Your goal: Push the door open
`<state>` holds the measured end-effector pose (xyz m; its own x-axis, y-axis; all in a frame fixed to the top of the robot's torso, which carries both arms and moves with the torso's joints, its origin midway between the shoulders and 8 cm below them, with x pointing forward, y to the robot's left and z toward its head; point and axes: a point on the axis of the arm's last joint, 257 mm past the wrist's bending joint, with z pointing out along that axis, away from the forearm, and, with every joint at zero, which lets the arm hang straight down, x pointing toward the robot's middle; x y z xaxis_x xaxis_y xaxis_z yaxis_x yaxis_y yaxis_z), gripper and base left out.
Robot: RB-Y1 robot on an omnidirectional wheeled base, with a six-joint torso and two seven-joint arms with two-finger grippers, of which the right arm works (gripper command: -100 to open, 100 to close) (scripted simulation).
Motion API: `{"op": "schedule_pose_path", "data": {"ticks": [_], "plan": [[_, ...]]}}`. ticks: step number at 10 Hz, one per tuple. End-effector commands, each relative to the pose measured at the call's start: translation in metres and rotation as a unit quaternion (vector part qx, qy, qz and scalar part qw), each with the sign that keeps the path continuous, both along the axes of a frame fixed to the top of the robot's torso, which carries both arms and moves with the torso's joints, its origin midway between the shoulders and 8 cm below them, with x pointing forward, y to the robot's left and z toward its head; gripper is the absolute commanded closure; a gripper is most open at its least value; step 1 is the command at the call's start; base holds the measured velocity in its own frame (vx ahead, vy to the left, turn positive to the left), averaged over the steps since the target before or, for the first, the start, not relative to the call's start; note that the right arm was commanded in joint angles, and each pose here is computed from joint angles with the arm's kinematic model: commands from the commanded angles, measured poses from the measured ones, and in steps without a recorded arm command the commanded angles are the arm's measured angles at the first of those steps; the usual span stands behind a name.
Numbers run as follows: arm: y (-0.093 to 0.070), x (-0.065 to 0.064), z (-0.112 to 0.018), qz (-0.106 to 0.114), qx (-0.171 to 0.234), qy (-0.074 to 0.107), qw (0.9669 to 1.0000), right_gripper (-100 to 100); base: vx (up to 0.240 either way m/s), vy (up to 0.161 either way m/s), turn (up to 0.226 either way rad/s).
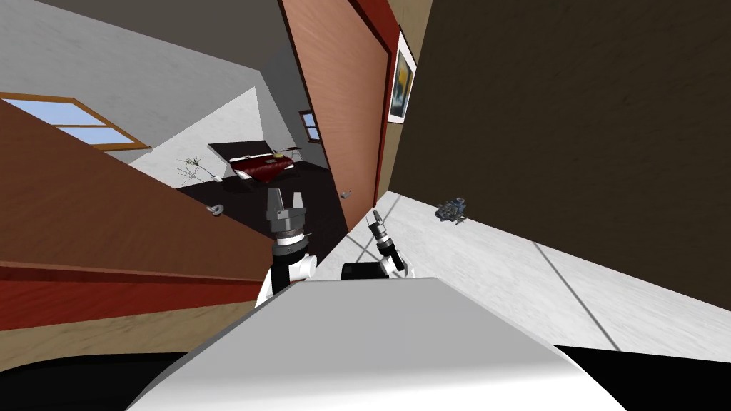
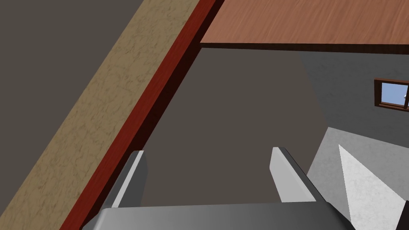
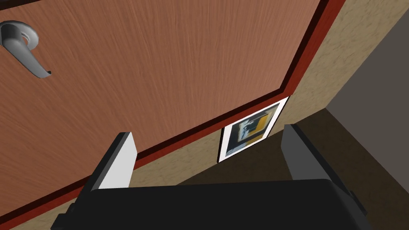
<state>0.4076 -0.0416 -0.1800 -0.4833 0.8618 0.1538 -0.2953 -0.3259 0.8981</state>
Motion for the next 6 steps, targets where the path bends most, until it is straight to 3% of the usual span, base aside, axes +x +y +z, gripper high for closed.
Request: {"op": "schedule_pose_path", "data": {"ticks": [1, 6], "plan": [[0.017, -0.005, -0.012, 0.020, -0.008, 0.009, 0.9997, -100, 0.154, 0.001, -0.036], [0.048, -0.016, -0.041, 0.060, -0.028, 0.027, 0.9974, -100, 0.130, 0.003, -0.024]]}}
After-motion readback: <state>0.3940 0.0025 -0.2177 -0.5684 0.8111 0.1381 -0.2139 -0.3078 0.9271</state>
